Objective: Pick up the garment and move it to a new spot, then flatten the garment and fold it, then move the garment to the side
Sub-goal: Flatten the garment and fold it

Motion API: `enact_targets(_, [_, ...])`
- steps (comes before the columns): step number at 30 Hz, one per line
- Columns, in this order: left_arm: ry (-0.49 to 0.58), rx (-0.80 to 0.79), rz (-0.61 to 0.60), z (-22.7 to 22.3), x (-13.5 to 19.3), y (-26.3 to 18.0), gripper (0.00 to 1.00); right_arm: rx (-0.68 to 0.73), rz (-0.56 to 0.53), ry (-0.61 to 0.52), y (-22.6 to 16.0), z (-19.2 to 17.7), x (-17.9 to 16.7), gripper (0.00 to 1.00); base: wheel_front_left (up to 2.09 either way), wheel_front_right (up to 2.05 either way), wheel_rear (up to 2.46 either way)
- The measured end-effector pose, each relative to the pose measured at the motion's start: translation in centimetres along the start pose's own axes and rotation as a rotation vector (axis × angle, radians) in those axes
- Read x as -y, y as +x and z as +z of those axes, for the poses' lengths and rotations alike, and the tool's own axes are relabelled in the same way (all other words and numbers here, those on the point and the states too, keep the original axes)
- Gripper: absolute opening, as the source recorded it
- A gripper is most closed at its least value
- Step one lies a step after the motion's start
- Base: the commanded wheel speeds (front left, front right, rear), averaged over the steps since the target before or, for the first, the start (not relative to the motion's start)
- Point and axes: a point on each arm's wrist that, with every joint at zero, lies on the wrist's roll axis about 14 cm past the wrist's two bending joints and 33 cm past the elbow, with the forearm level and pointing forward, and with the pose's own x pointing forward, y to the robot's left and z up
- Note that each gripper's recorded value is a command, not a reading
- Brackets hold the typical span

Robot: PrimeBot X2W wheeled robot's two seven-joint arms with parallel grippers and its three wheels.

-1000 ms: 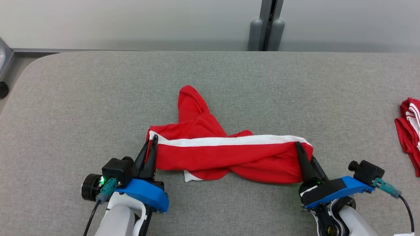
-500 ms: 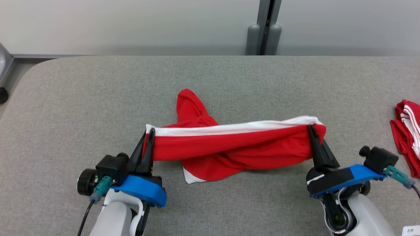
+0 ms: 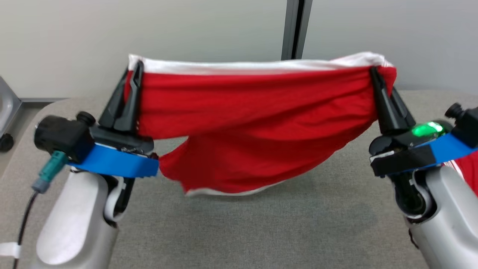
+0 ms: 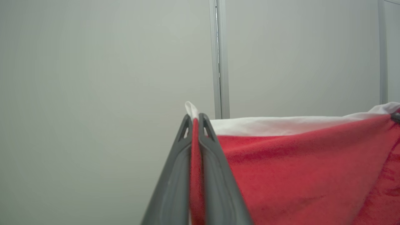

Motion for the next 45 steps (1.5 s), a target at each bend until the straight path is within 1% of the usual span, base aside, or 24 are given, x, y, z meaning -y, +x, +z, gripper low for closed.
enact_targets(5, [-0.023, 0.081, -0.035, 3.7, 0.0, 1.1, 0.00, 0.068, 0.084, -0.065, 1.0, 4.3, -1.7, 0.00, 0.00, 0.00, 0.00])
enact_targets(7, [-0.051, 0.088, -0.039, 4.3, -0.1, 1.6, 0.00, 0.075, 0.101, -0.084, 1.5, 5.2, -1.8, 0.00, 0.00, 0.00, 0.00])
enact_targets(10, [-0.051, 0.063, -0.051, 3.9, -0.7, 2.7, 0.00, 0.065, 0.107, -0.112, 2.5, 5.7, -1.2, 0.00, 0.00, 0.00, 0.00])
enact_targets(13, [-0.063, 0.031, -0.061, 2.4, -0.9, 4.2, 0.00, 0.037, 0.083, -0.134, 3.8, 4.9, 0.4, 0.00, 0.00, 0.00, 0.00])
enact_targets(15, [-0.092, 0.010, -0.053, 1.0, -1.2, 5.4, 0.00, 0.010, 0.056, -0.149, 4.8, 3.9, 1.9, 0.00, 0.00, 0.00, 0.00])
enact_targets(18, [-0.097, -0.024, -0.049, -1.4, -1.7, 7.3, 0.00, -0.022, 0.035, -0.187, 6.4, 2.1, 3.7, 0.00, 0.00, 0.00, 0.00])
enact_targets(22, [-0.083, -0.035, -0.046, -3.6, -2.3, 10.3, 0.00, -0.026, 0.029, -0.275, 9.4, 0.6, 5.5, 0.00, 0.00, 0.00, 0.00])
enact_targets(25, [-0.073, 0.001, -0.052, -3.6, -2.6, 12.7, 0.00, -0.003, 0.048, -0.338, 11.9, 0.4, 5.8, 0.00, 0.00, 0.00, 0.00])
enact_targets(27, [-0.077, 0.067, -0.054, -2.2, -2.6, 14.1, 0.00, 0.041, 0.093, -0.390, 13.3, 0.9, 4.7, 0.00, 0.00, 0.00, 0.00])
enact_targets(28, [-0.088, 0.064, -0.056, -3.3, -2.2, 13.7, 0.00, 0.045, 0.116, -0.379, 13.5, -0.7, 4.0, 0.00, 0.00, 0.00, 0.00])
enact_targets(31, [-0.155, -0.029, -0.023, -7.2, -1.8, 10.9, 0.00, -0.050, 0.120, -0.371, 11.0, -4.9, 4.3, 0.00, 0.00, 0.00, 0.00])
enact_targets(33, [-0.201, -0.090, 0.012, -9.3, -1.6, 8.4, 0.00, -0.093, 0.101, -0.347, 9.1, -6.5, 4.7, 0.00, 0.00, 0.00, 0.00])
enact_targets(36, [-0.277, -0.211, 0.079, -13.0, -0.9, 3.3, 0.00, -0.180, 0.067, -0.299, 5.2, -9.3, 5.0, 0.00, 0.00, 0.00, 0.00])
enact_targets(38, [-0.305, -0.307, 0.093, -15.2, 0.4, -0.3, 0.00, -0.252, 0.036, -0.260, 2.1, -11.3, 5.1, 0.00, 0.00, 0.00, 0.00])
enact_targets(41, [-0.352, -0.355, 0.153, -15.6, 1.0, -4.1, 0.00, -0.296, -0.016, -0.207, -1.3, -12.3, 4.9, 0.00, 0.00, 0.00, 0.00])
enact_targets(45, [-0.373, -0.382, 0.206, -15.0, 1.4, -7.9, 0.00, -0.334, -0.065, -0.150, -5.1, -12.9, 3.9, 0.00, 0.00, 0.00, 0.00])
